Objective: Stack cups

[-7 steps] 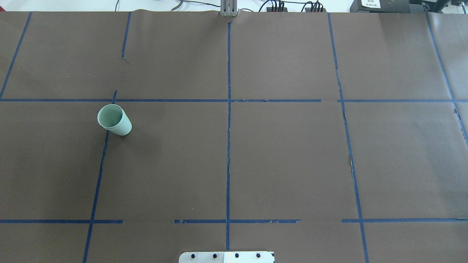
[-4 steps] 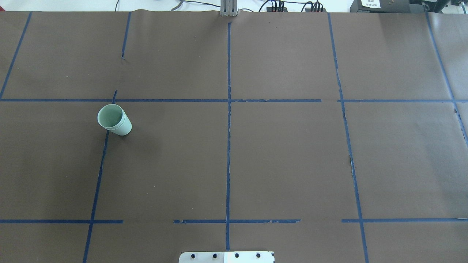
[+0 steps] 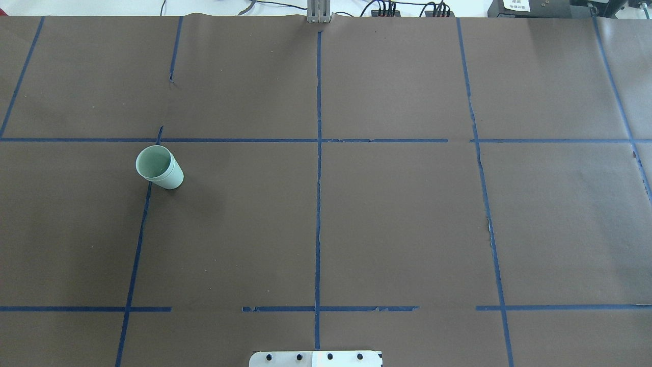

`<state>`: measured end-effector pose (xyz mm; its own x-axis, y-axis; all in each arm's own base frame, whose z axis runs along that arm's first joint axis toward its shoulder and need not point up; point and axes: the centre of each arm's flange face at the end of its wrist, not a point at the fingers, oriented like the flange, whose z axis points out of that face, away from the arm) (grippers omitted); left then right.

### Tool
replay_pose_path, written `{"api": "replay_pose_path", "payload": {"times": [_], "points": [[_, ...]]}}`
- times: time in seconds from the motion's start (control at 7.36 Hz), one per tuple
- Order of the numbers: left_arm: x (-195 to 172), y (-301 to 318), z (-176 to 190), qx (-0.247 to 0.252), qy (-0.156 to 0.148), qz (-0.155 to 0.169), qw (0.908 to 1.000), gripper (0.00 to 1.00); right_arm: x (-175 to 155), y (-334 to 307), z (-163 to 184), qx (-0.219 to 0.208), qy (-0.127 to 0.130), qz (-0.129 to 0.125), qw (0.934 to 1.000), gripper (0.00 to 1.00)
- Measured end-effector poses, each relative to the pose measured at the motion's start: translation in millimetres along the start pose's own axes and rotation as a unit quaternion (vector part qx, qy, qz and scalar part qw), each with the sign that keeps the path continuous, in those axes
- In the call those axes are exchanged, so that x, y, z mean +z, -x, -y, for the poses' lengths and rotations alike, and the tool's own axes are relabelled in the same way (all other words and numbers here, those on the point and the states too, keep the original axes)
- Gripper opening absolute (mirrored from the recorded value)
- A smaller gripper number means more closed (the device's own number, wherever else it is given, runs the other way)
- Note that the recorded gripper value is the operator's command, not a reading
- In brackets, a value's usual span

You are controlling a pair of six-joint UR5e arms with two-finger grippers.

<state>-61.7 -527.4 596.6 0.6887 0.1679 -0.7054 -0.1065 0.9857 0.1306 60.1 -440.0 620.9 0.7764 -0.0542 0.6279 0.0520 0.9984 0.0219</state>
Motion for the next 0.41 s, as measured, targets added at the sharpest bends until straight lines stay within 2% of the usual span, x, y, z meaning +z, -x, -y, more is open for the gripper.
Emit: {"api": "replay_pose_path", "payload": {"times": [0.41], "points": [[5.4, 6.2, -4.0, -0.009, 0.008, 0.002, 0.9999, 1.00, 0.0, 0.0, 0.0, 0.000, 0.000, 0.000, 1.0000, 1.00]]}}
